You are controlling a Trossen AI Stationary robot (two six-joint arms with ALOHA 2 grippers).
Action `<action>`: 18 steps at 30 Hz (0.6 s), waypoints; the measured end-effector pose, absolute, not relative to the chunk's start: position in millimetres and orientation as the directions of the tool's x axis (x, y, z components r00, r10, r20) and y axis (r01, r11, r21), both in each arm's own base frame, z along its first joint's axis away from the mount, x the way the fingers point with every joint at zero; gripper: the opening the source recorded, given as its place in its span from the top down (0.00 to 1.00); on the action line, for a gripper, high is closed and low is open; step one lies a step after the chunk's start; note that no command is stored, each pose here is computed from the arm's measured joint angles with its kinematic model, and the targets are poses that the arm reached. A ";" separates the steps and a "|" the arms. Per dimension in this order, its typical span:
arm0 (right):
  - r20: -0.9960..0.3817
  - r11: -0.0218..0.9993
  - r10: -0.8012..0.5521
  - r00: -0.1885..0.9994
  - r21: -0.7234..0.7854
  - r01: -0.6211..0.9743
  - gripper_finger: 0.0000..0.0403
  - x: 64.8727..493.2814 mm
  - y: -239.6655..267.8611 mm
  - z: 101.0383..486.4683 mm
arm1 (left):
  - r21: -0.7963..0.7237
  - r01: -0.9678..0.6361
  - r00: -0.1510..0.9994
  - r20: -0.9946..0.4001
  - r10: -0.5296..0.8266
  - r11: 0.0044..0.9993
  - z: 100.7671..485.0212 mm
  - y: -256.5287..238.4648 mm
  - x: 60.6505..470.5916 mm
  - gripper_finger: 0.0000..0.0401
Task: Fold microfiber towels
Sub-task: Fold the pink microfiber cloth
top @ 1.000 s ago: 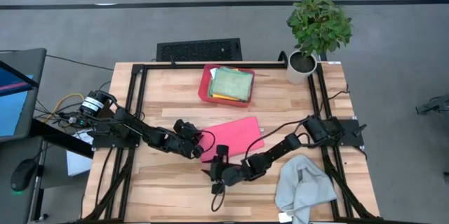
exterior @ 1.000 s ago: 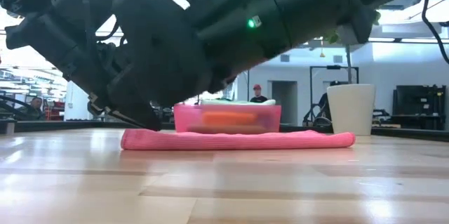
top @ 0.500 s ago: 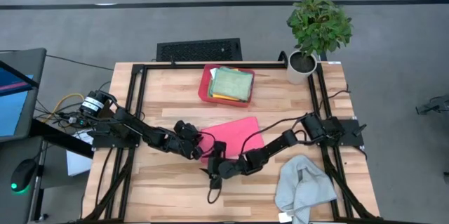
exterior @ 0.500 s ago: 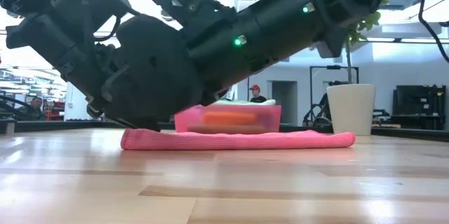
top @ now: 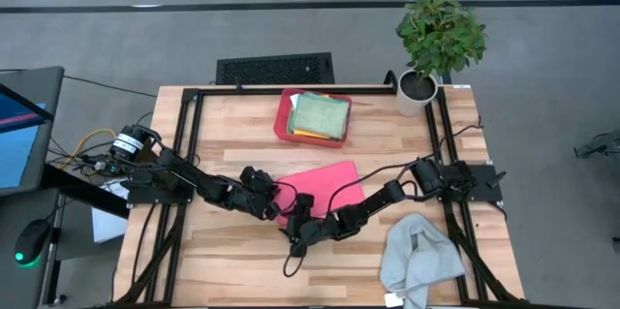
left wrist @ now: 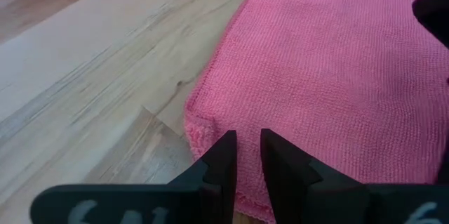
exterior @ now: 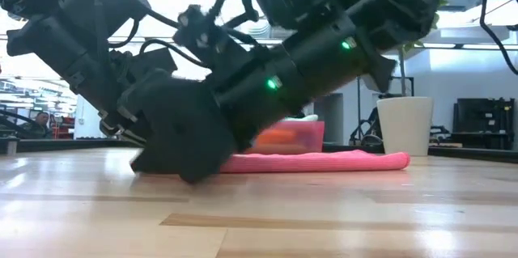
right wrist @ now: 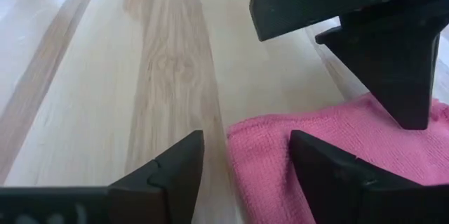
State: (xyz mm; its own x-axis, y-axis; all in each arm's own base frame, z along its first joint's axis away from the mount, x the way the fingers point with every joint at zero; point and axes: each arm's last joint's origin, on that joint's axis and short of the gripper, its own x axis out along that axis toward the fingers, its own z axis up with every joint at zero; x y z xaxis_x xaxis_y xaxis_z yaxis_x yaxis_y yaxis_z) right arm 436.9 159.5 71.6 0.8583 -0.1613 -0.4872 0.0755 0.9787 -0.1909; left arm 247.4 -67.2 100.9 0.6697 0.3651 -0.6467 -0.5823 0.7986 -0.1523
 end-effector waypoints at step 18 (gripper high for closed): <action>-0.503 0.970 -0.240 0.830 -0.146 0.192 0.96 427.1 171.7 62.3 | -0.216 -0.582 0.692 -0.637 0.339 0.784 102.7 -68.6 249.7 0.86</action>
State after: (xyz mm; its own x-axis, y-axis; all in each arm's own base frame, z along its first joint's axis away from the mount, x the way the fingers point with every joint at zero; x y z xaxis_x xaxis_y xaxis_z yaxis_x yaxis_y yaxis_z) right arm 427.1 171.7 62.3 0.8301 -0.2403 -0.5032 0.1924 0.9704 -0.1459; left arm 249.7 -68.6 102.7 0.6924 0.3387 -0.6371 -0.5821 0.7839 -0.2161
